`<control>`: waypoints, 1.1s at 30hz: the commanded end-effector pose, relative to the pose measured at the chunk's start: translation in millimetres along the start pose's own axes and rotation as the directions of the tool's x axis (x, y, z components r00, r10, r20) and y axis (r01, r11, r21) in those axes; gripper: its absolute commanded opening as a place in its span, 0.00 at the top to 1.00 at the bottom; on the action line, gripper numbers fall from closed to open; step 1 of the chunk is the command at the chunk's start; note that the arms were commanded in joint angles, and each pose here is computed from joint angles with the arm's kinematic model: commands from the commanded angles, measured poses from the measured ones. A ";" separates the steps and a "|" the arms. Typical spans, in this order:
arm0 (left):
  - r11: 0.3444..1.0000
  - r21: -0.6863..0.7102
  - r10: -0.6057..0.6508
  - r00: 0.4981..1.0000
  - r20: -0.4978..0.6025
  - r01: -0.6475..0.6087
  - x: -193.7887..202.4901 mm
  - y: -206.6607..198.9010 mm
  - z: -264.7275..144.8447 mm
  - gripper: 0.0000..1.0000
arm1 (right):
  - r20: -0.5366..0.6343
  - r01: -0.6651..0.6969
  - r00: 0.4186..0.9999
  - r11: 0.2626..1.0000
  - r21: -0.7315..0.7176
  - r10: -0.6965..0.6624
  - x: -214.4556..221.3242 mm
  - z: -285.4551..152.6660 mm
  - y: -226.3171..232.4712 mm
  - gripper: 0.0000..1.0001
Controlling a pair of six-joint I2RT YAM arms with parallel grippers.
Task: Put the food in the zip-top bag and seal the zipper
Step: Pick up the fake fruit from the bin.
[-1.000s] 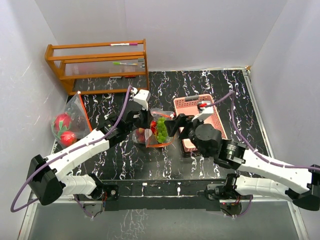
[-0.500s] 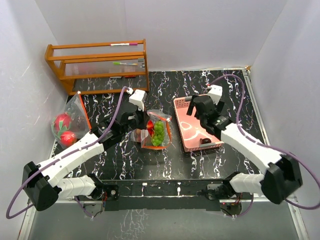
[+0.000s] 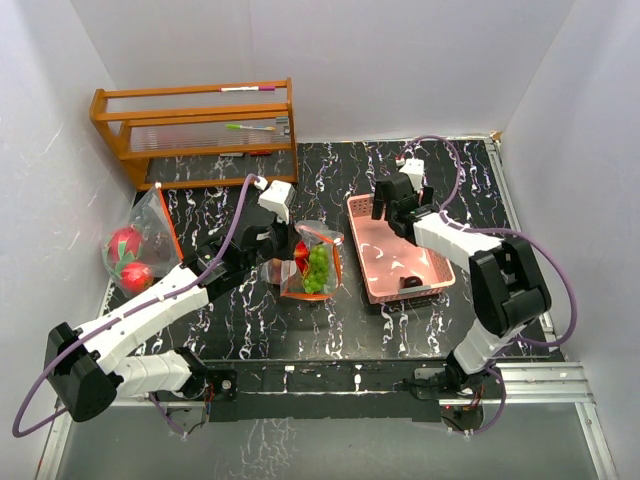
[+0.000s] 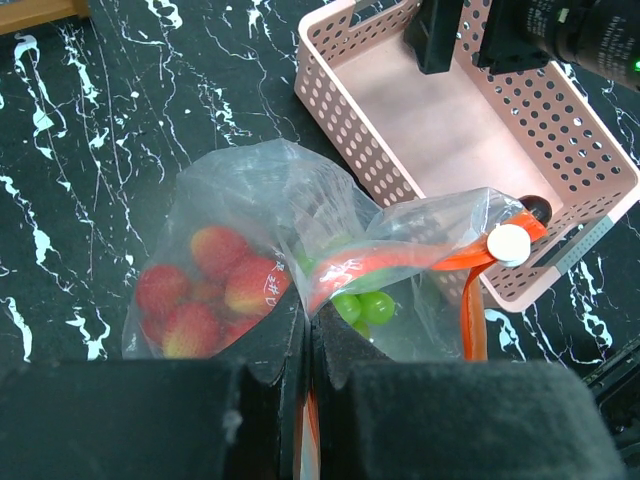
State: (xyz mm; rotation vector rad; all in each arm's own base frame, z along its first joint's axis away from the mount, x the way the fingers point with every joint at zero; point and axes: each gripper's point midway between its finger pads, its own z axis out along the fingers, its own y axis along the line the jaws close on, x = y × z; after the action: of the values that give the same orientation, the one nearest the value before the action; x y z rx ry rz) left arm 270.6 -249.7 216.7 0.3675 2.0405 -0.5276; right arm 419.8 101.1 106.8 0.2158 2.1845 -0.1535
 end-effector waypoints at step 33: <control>0.999 -0.023 0.031 0.999 0.042 -0.030 -7.2 5.7 1.1 1.00 | 0.118 0.112 0.986 0.993 0.047 -0.117 -4.4 85.3 -13.6 0.45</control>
State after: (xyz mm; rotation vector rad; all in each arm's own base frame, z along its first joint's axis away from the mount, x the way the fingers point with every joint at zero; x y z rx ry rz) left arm 273.7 -248.9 212.8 0.3829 2.0300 -0.5052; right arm 464.4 64.9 37.4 0.0871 2.1495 -0.3095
